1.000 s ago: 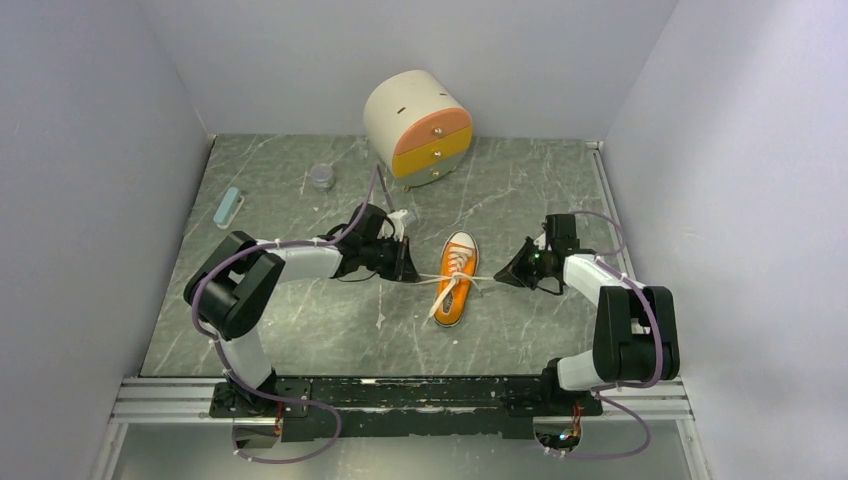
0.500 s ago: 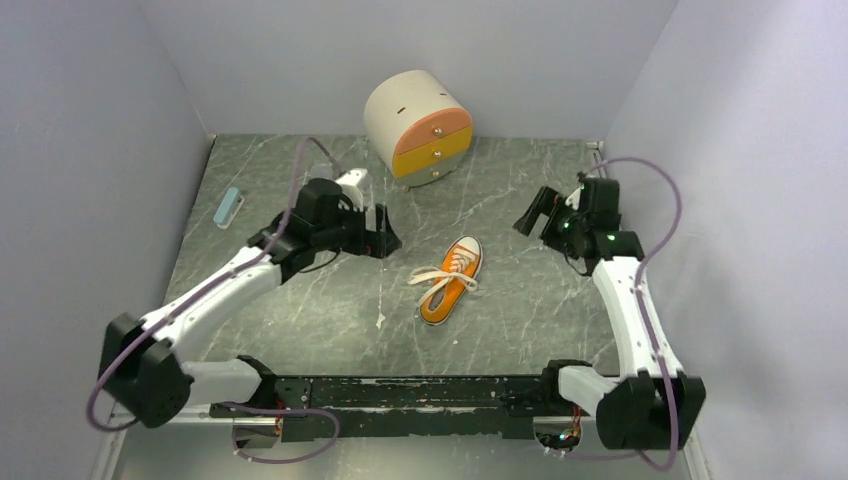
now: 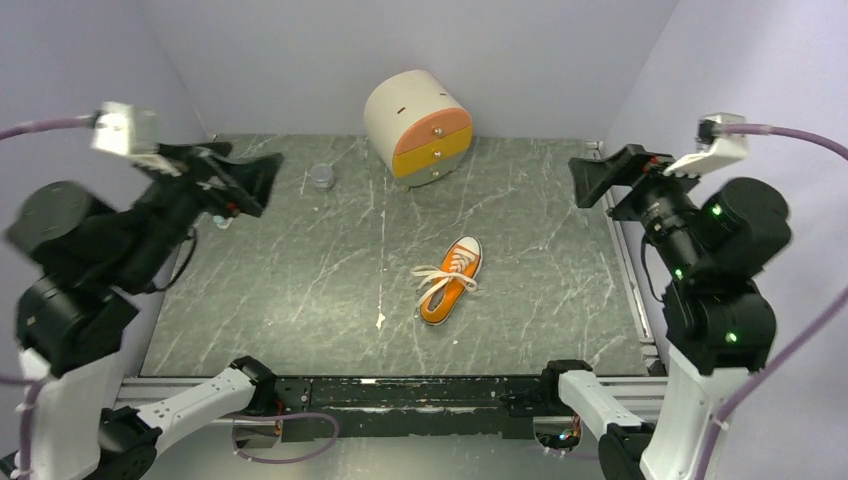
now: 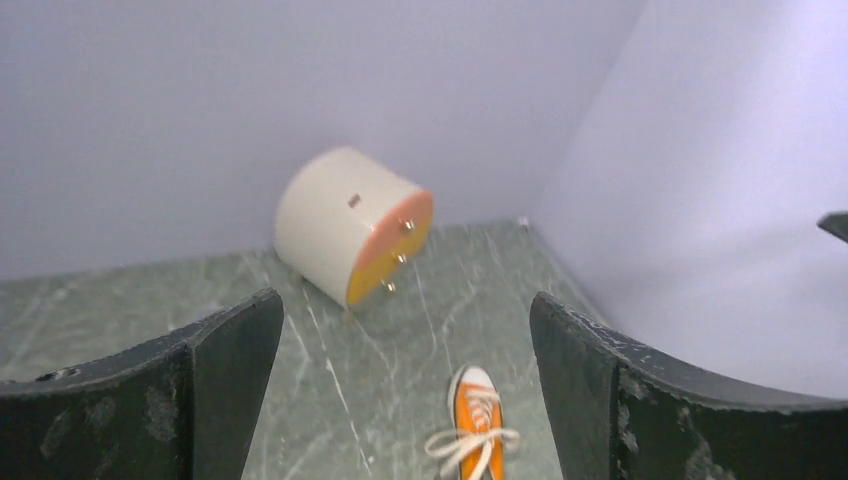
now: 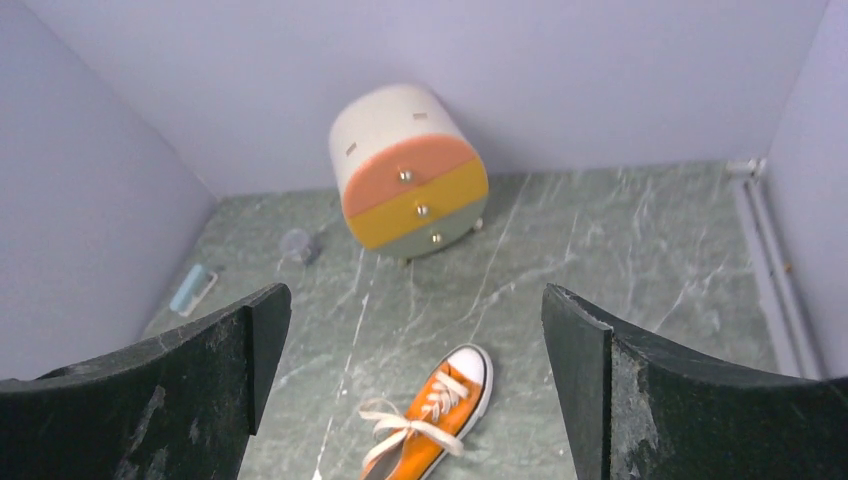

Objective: Tie the shoes

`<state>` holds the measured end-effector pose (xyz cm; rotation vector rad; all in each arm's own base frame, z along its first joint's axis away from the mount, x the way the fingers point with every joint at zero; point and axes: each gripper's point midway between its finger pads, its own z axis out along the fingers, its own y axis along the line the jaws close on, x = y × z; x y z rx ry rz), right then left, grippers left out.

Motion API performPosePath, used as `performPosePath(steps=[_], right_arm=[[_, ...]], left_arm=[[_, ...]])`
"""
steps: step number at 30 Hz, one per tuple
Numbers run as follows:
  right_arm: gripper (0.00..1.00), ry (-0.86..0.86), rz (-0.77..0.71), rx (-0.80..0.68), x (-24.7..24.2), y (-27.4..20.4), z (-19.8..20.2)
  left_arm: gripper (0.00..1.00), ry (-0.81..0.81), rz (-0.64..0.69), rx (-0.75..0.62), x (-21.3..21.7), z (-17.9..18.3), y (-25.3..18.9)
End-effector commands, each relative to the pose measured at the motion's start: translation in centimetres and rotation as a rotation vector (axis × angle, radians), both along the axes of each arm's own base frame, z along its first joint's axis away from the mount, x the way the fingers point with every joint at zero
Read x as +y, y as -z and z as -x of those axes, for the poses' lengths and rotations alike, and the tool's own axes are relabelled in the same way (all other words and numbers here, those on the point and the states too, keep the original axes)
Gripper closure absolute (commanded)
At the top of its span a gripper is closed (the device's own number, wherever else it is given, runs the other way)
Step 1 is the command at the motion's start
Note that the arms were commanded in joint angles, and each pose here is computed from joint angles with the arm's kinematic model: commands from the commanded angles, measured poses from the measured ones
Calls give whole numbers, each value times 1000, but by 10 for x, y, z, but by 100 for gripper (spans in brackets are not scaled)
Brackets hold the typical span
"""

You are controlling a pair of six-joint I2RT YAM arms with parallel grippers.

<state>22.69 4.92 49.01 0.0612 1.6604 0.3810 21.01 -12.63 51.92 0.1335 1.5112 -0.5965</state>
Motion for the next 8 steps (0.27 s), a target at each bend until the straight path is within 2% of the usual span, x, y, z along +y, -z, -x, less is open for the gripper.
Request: performPosePath(steps=[1, 5, 8], right_arm=[[0, 57, 24, 12, -11, -11, 15], [0, 100, 15, 2, -18, -16, 18], [0, 121, -4, 36, -20, -9, 15]], left_arm=[[3, -162, -79, 12, 43, 9, -3], [3, -168, -75, -50, 51, 19, -17], [3, -167, -95, -45, 50, 17, -15]])
